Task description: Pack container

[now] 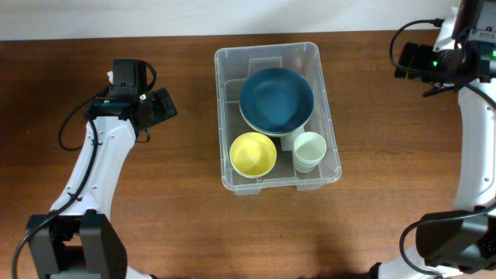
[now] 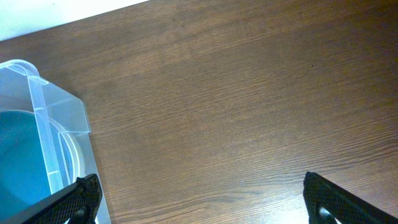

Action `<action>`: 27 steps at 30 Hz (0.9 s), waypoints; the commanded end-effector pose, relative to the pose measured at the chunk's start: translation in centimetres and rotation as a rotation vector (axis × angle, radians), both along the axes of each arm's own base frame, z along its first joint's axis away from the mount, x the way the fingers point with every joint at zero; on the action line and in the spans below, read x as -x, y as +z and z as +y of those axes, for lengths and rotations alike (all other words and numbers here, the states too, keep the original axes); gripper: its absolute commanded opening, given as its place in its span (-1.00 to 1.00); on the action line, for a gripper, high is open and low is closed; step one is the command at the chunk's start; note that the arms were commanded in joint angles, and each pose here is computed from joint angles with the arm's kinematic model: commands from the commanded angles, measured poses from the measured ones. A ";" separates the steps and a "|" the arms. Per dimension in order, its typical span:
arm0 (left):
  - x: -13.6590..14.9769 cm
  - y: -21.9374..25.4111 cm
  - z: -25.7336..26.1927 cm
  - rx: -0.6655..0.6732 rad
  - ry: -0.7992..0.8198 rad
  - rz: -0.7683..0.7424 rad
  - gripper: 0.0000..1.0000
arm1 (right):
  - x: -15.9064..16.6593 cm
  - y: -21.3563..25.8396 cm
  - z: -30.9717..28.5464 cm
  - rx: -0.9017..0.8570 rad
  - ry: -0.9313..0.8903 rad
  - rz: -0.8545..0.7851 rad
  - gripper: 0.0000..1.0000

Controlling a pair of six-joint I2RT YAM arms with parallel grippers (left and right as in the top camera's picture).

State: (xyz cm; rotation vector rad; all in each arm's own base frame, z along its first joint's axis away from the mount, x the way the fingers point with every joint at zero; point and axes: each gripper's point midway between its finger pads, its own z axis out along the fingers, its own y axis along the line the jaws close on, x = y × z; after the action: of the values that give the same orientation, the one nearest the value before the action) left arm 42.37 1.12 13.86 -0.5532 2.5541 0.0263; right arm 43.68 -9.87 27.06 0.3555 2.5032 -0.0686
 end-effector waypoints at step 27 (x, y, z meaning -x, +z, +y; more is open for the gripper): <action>0.0 0.2 0.4 -0.014 0.013 -0.007 0.99 | 26.6 15.2 10.4 0.088 0.238 -0.895 0.98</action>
State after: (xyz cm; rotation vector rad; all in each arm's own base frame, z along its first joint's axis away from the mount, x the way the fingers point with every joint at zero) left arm 42.41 1.24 13.90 -0.5550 2.5499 0.0348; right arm 15.92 0.44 48.63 0.0220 1.5472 0.0642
